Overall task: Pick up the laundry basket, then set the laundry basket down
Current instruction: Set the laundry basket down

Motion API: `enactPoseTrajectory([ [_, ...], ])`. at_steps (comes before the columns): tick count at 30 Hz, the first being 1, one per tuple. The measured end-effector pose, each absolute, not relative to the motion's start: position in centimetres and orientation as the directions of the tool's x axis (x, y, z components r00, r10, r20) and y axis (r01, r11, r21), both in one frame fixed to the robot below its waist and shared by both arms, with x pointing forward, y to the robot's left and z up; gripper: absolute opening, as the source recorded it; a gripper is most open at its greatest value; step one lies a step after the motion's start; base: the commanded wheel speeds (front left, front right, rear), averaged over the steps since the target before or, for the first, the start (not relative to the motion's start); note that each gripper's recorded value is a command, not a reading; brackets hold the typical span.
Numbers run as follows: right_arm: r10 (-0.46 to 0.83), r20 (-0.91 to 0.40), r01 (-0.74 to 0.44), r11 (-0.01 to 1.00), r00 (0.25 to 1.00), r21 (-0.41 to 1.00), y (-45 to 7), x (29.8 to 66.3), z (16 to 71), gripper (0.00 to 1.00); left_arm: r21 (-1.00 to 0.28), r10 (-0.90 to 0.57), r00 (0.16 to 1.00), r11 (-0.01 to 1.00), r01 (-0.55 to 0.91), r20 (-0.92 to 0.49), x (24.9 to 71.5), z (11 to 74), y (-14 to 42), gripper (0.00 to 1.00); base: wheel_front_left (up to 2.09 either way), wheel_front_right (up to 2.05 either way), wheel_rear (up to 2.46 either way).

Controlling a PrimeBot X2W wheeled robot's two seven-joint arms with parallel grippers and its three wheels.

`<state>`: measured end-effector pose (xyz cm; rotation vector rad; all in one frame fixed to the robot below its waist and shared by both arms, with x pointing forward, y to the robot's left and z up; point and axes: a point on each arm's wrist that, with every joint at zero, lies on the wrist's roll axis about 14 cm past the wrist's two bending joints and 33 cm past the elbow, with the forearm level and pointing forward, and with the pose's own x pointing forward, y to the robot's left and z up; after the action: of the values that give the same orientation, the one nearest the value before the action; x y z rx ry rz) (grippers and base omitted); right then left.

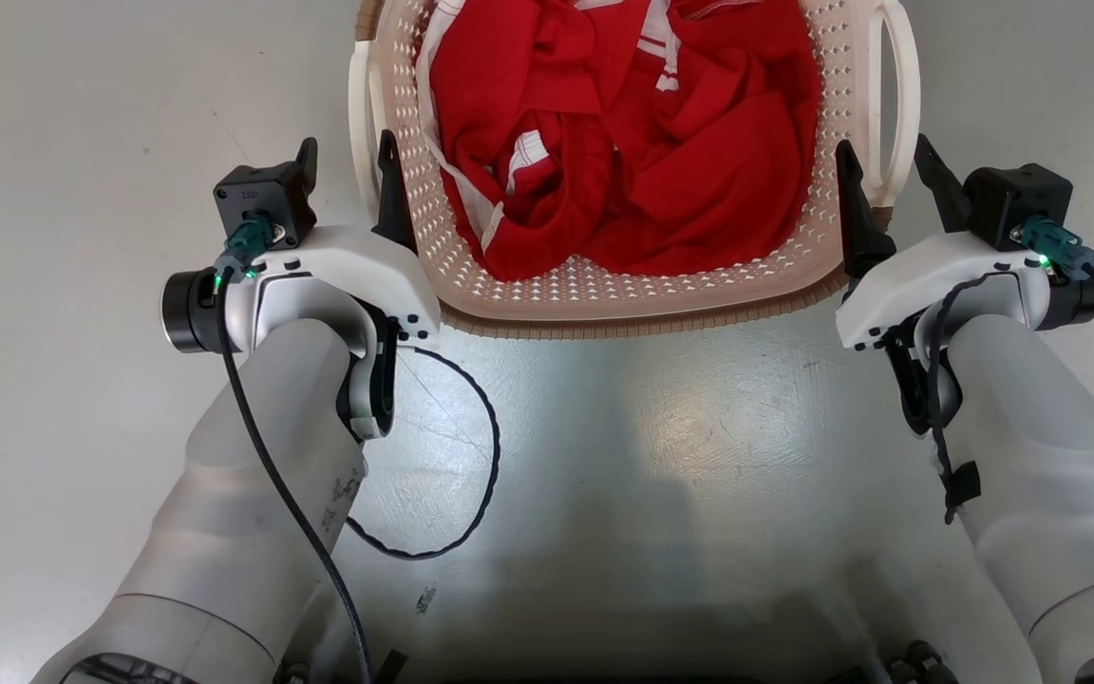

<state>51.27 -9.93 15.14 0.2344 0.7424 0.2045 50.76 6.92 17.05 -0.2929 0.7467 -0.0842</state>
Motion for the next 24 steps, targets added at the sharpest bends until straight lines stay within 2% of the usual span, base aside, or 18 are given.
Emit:
enactPoseTrajectory([
  [14,0.283,-0.634,-0.093,0.944,0.720,0.316,-9.3,51.2,15.5,1.00,-0.315,-0.203,0.744,0.949,-0.011,-0.636,51.2,17.7,6.0,1.00,0.00,0.00,0.00],
  [24,0.290,-0.562,-0.114,0.938,0.775,0.326,-9.1,52.8,18.8,1.00,-0.323,-0.197,0.783,0.947,-0.005,-0.590,52.5,20.2,6.1,1.00,0.00,0.00,0.00],
])
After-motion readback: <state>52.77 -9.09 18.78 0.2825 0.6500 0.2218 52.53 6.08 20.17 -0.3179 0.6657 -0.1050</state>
